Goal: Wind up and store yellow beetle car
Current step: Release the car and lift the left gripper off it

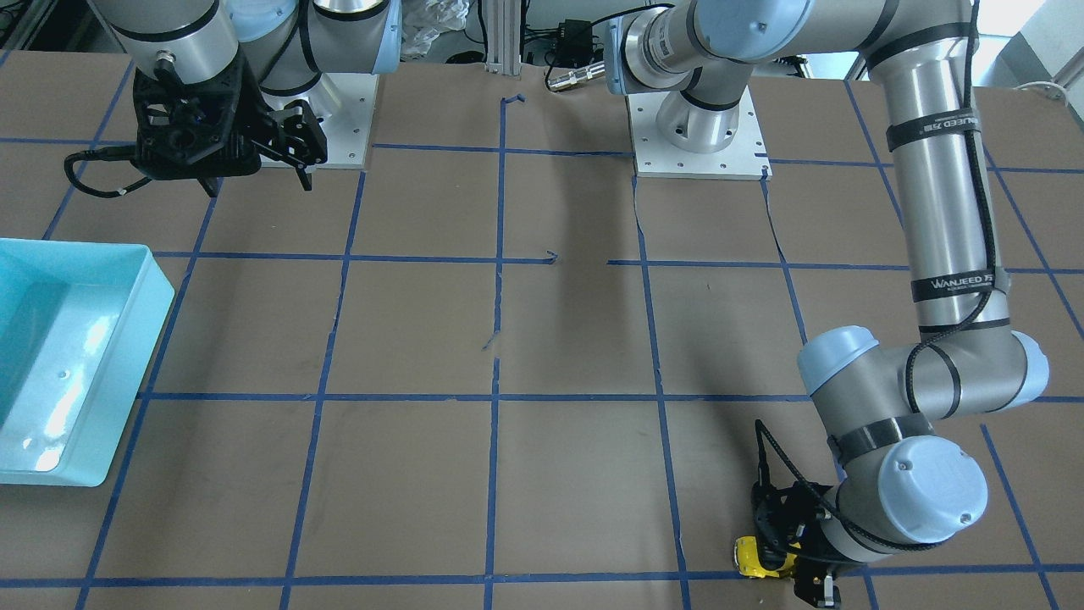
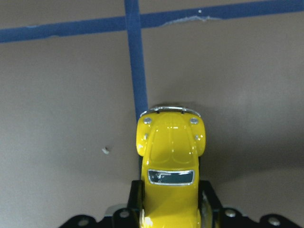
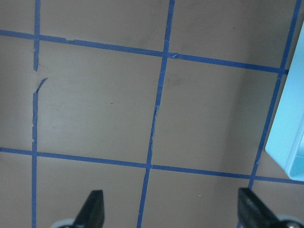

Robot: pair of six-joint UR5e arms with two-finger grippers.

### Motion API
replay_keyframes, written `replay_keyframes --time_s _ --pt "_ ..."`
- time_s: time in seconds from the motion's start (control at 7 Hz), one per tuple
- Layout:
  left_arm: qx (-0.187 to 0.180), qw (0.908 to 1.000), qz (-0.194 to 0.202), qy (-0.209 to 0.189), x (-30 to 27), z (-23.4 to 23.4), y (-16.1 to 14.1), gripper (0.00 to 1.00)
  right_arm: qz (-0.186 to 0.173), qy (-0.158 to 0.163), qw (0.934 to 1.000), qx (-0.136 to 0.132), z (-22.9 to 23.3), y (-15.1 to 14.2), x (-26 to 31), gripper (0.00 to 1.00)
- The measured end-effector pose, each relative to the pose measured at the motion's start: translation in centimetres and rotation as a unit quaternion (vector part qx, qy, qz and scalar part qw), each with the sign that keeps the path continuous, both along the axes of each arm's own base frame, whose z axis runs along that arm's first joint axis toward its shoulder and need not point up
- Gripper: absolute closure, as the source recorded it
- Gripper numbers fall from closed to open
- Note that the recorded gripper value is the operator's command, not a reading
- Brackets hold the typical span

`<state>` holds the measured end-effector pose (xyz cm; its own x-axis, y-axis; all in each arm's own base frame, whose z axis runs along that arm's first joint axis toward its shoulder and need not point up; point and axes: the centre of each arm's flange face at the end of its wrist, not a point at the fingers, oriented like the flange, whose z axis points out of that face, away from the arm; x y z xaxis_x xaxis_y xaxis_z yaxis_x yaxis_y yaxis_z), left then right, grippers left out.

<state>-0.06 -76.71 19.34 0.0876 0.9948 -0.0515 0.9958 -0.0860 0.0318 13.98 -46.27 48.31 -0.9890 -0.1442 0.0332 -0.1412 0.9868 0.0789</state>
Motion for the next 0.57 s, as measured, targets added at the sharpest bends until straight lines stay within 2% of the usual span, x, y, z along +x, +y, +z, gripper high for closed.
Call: replay_keyframes --time_s 0.57 --pt "-0.001 0.9999 -0.013 -0.002 4.3 0.3 0.1 1.0 0.0 0.0 1.0 -0.001 -0.1 -0.1 0.1 0.0"
